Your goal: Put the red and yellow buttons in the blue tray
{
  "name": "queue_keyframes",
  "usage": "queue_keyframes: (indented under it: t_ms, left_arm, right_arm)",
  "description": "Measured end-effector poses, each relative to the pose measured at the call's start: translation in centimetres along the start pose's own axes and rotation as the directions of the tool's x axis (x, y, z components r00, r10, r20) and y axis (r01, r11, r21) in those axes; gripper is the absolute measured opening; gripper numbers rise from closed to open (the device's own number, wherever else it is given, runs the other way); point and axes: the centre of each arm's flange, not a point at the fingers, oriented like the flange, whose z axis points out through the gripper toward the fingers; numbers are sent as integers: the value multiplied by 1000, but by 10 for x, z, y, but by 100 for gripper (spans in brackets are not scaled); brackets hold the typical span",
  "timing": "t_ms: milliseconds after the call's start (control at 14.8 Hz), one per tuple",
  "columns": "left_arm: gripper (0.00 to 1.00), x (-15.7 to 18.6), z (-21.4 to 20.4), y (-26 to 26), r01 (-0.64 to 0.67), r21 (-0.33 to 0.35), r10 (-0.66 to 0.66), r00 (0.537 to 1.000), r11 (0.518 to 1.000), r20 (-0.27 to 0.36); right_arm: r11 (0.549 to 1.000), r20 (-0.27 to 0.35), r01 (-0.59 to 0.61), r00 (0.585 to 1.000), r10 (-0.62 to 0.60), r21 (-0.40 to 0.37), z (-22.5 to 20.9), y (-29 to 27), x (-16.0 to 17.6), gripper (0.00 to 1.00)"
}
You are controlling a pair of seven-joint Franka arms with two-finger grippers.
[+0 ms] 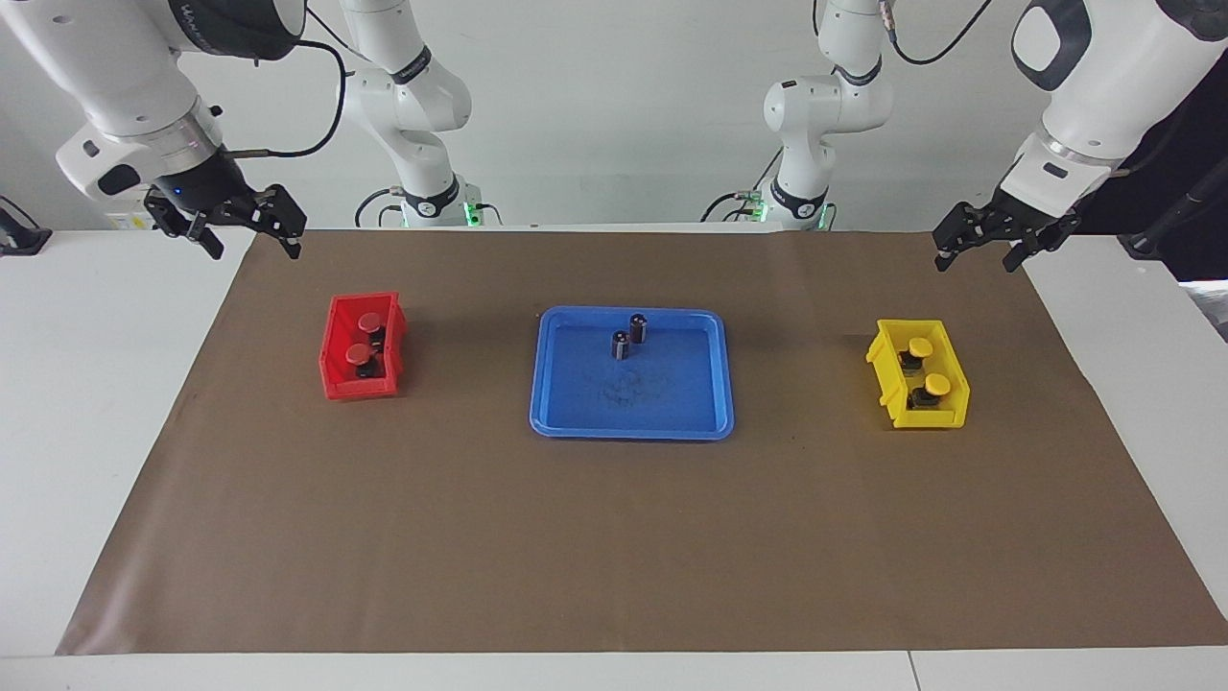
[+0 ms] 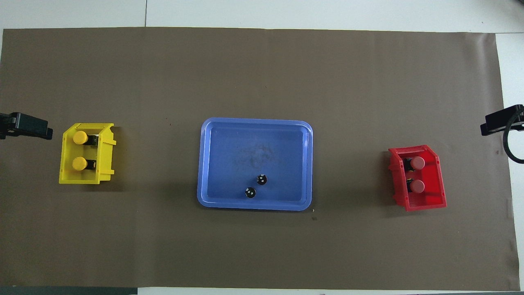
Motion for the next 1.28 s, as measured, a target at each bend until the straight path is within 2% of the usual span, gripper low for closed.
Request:
queue_keyframes:
  t_ms: [337,472,674,809,876,1011,1280]
  left_arm:
    - [100,0,0,0,0,0,0,1000,1000,0]
    - [100,0,0,0,0,0,0,1000,1000,0]
    - [100,0,0,0,0,0,0,1000,1000,0]
    - [100,0,0,0,0,0,0,1000,1000,0]
    - [100,0,0,0,0,0,0,1000,1000,0]
    - [100,0,0,0,0,0,0,1000,1000,0]
    - [100,0,0,0,0,0,0,1000,1000,0]
  right_arm:
    - [1000,-1,0,1000,0,0,2,0,1,100]
    - [1000,-18,2,1000,-2,4,20,-1,5,100]
    - [999,-43,2,999,0,37,76,-6,6,98]
    - [999,-39,20,999,-18,40,111,-8,7,86]
    - [999,-39,36,999,-35,40,127,-8,9,86]
    - [998,-49,56,997,-54,38,165,-8,14,78]
    - [997,-56,73,996,-71,34,226,-16,6,76]
